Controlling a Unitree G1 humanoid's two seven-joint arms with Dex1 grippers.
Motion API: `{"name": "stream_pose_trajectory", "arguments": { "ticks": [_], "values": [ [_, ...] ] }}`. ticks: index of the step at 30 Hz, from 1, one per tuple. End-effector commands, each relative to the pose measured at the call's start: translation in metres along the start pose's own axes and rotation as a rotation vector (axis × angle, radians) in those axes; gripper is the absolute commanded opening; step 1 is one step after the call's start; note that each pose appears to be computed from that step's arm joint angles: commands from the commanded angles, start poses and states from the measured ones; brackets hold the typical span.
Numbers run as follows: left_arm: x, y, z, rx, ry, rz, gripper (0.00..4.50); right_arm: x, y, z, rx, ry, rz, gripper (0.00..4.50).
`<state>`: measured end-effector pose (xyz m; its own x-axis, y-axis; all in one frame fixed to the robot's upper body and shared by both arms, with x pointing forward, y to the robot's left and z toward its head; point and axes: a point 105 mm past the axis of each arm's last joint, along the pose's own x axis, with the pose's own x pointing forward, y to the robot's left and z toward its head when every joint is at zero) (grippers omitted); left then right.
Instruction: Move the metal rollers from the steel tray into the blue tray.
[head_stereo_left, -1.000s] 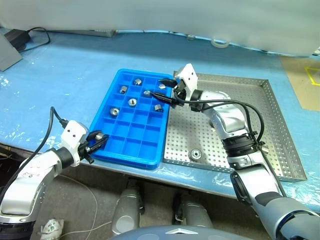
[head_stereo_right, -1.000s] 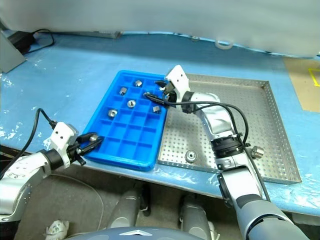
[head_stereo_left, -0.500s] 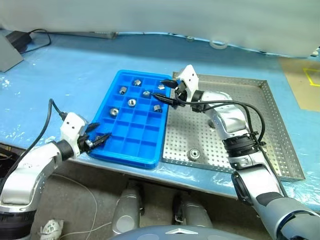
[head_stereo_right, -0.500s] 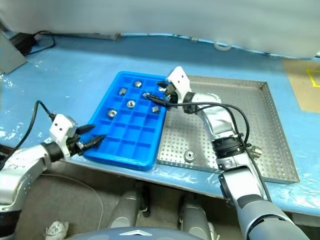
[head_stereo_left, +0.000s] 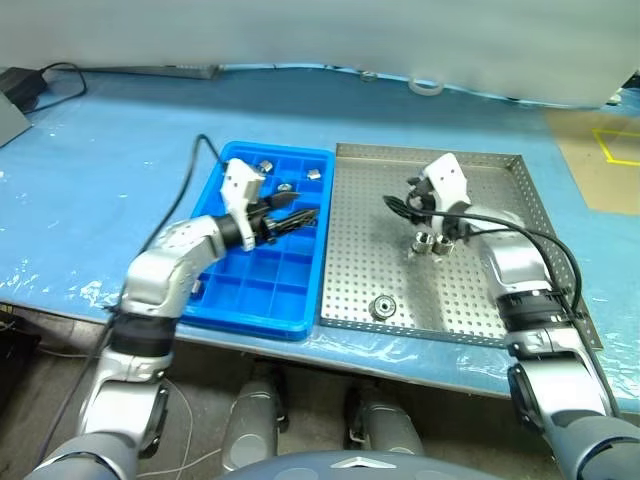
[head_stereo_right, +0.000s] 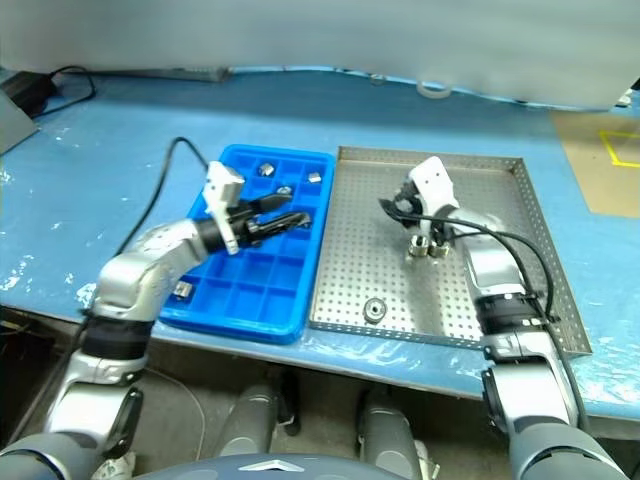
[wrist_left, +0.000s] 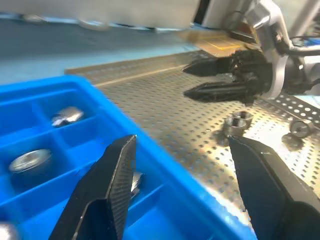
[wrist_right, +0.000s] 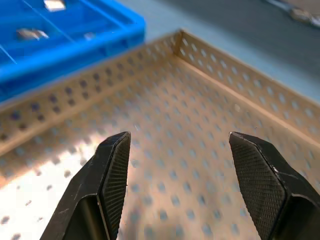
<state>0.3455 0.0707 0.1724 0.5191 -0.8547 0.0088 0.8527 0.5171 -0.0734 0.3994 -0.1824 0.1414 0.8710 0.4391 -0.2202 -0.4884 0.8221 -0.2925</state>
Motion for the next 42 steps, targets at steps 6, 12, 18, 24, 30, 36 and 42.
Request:
{"name": "stream_pose_trajectory", "arguments": {
  "ticks": [6, 12, 18, 24, 30, 36, 42],
  "values": [
    [0.031, -0.017, 0.011, 0.039, -0.055, -0.107, 3.09, -0.031, -0.031, 0.001, -0.032, 0.01, -0.144, 3.29],
    [0.035, -0.018, 0.01, 0.027, -0.061, -0.115, 3.09, -0.05, -0.047, -0.007, -0.011, 0.039, -0.156, 3.29],
    [0.037, -0.02, 0.003, 0.013, -0.049, -0.12, 3.09, -0.086, -0.054, -0.003, 0.048, 0.024, -0.009, 3.29],
    [0.041, -0.022, 0.005, 0.015, -0.051, -0.126, 3.09, -0.087, -0.049, -0.012, 0.064, 0.068, 0.101, 3.29],
    [0.04, -0.021, 0.003, 0.02, -0.046, -0.121, 3.09, -0.076, -0.041, -0.028, 0.01, 0.136, 0.176, 3.29],
    [0.04, -0.022, 0.001, 0.025, -0.042, -0.11, 3.09, -0.057, -0.039, -0.033, -0.022, 0.15, 0.207, 3.29],
    [0.038, -0.02, -0.001, 0.023, -0.044, -0.095, 3.09, -0.052, -0.028, -0.043, -0.043, 0.19, 0.276, 3.29]
  ]
}}
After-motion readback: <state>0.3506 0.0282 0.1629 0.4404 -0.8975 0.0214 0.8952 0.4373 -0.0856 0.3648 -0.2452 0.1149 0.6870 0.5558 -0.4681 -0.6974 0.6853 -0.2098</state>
